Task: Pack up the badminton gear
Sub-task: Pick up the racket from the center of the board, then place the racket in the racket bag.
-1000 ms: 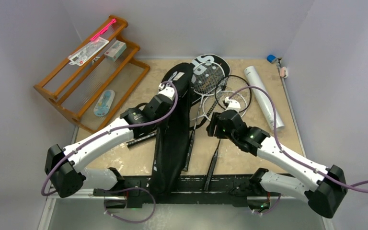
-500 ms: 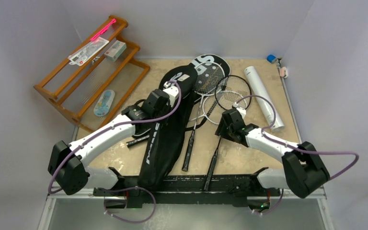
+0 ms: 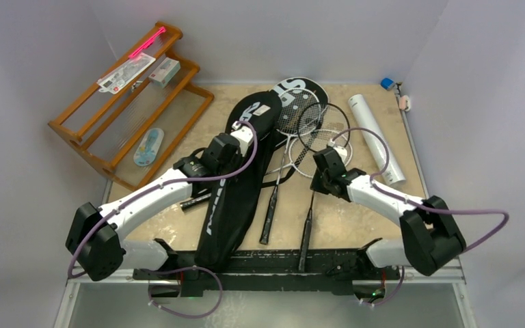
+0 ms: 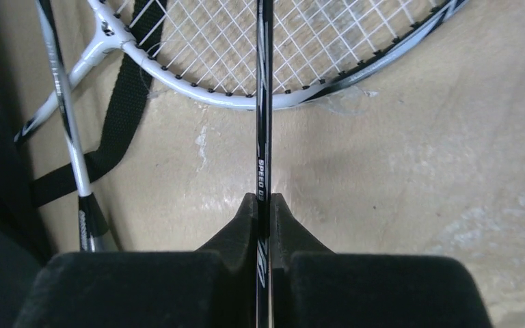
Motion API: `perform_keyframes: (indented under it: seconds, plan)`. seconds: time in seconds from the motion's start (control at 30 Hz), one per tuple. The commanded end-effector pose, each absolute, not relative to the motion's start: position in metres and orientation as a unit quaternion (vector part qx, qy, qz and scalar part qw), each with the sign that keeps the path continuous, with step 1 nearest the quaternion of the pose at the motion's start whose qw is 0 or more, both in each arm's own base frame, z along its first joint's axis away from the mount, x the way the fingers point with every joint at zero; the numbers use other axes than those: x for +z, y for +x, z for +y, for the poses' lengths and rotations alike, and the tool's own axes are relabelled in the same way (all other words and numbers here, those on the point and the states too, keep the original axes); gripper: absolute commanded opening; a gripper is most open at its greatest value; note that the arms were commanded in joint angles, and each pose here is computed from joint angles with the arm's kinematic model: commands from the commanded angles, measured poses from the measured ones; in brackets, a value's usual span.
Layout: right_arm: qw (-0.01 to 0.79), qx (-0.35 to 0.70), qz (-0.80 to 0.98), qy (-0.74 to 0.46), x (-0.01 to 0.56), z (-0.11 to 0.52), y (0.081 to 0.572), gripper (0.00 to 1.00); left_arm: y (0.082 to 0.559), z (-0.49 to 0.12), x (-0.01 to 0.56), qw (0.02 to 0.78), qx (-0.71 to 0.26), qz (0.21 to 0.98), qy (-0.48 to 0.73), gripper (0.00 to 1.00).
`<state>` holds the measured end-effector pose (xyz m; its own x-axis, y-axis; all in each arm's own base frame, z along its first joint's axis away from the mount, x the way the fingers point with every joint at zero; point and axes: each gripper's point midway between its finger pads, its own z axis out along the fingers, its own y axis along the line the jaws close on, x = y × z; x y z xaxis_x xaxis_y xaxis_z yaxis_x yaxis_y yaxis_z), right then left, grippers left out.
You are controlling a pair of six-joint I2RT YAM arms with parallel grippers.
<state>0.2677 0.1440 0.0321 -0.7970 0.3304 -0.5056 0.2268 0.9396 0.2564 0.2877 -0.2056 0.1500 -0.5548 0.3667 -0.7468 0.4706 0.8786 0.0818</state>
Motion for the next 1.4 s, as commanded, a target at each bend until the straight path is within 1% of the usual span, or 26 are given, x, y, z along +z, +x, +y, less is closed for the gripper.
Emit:
perform_keyframes:
  seconds: [0.0,0.13,0.23,0.47,0.57,0.77,0.93,1.0,1.2,1.37]
  plan:
    - [0.314,0.072,0.937,0.134,0.072,0.134,0.267,0.0,0.303,-0.211,0.167,0.445,-0.067,0.864,0.224,0.0]
    - [0.318,0.059,0.938,0.122,0.091,0.125,0.246,0.0,0.306,-0.21,0.167,0.449,-0.062,0.865,0.215,0.0]
    - [0.308,0.065,0.944,0.104,0.105,0.123,0.223,0.0,0.306,-0.215,0.166,0.446,-0.08,0.866,0.212,0.0]
    - [0.238,0.104,0.965,0.023,0.115,0.141,0.156,0.0,0.311,-0.219,0.162,0.43,-0.084,0.874,0.21,0.0]
    - [0.221,0.125,0.967,-0.007,0.117,0.157,0.135,0.0,0.309,-0.22,0.164,0.43,-0.09,0.874,0.21,0.0]
    - [0.204,0.124,0.97,-0.053,0.119,0.178,0.112,0.0,0.307,-0.22,0.168,0.436,-0.101,0.87,0.207,0.0]
    - [0.213,0.109,0.969,-0.069,0.129,0.192,0.101,0.0,0.306,-0.221,0.168,0.436,-0.103,0.87,0.209,0.0]
    - [0.216,0.097,0.97,-0.063,0.132,0.191,0.099,0.0,0.306,-0.221,0.168,0.435,-0.102,0.87,0.209,0.0]
    - [0.227,0.048,0.973,0.0,0.138,0.162,0.095,0.0,0.306,-0.22,0.17,0.438,-0.104,0.869,0.206,0.0]
    - [0.214,0.096,0.972,-0.026,0.148,0.166,0.083,0.0,0.306,-0.219,0.171,0.438,-0.104,0.869,0.205,0.0]
